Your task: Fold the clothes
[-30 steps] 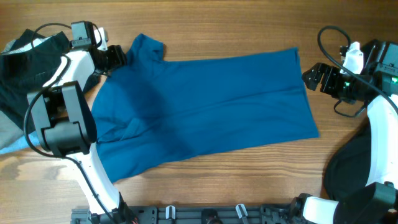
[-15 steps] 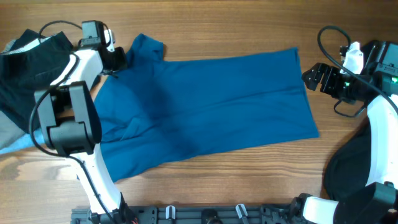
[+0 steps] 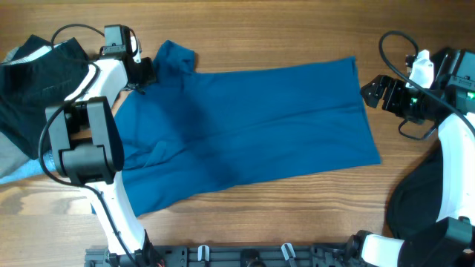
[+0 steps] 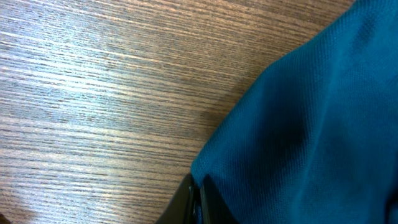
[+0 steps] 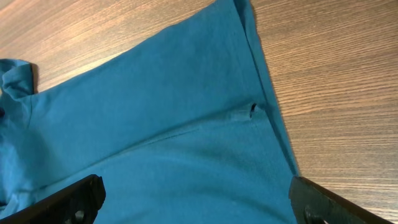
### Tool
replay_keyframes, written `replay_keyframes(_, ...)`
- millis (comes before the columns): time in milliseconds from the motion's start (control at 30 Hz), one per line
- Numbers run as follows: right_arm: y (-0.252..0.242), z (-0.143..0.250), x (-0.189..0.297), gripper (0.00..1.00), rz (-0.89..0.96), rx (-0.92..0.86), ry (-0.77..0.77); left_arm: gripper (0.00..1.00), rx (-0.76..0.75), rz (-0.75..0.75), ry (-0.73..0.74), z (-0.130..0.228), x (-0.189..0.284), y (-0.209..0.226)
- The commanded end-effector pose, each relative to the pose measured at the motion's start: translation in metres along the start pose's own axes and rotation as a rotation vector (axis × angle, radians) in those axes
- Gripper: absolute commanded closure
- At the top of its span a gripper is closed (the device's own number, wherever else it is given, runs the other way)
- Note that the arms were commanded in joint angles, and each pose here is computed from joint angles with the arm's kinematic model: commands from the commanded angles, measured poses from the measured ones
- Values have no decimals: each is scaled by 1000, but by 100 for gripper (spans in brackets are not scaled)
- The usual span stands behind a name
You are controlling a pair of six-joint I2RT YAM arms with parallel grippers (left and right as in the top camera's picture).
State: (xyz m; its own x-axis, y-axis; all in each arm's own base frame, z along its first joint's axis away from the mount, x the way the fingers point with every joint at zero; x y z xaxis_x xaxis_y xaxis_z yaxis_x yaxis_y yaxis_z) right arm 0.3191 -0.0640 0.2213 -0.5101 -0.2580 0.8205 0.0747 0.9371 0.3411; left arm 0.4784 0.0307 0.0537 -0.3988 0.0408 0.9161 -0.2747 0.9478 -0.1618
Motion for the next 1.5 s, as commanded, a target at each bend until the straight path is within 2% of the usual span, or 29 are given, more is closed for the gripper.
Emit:
replay_keyframes(0,2,3,-6,0,-26,-18,19,96,1,-14,167,46,-34,4)
replay_keyframes(200,-4,-14,-6,1,29,-33,-67,96,36,-22,203,52,-29,5)
replay_keyframes(333,-12,-23,-14,1,94,-23,-96,96,46,73,213,49,-13,-8)
replay_keyframes(533,-14,-44,-64,1,131,96,-122,96,97,115,189,40,12,-16)
replay_keyframes(767,-4,-75,-133,5,89,210,-248,96,107,96,260,53,16,-14)
replay_keyframes(900,-9,-76,-170,5,79,220,-265,96,110,90,278,56,17,-13)
replay_keyframes(1100,-33,-69,-220,6,118,117,-285,96,111,88,284,57,17,-12)
replay_keyframes(1300,-45,-73,-231,6,186,109,-333,96,112,87,286,58,17,-12)
replay_keyframes(1467,-44,-67,-241,6,172,123,-311,96,112,87,287,58,17,-12)
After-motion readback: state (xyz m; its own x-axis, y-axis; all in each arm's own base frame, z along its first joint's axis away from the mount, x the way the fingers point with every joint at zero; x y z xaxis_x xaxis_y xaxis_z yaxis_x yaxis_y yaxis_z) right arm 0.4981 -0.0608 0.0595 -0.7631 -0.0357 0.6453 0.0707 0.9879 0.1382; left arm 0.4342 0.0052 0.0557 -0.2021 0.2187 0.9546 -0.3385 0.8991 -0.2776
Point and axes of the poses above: each gripper's point midway between its finger pads, its own x axis back along the fingers, its own y axis along the line the jaws close on, z = x × y, the point moved 6 cm from there along x, back along the fingers, and after that the axes turned 4 degrees about x, right-handed, at the moved point
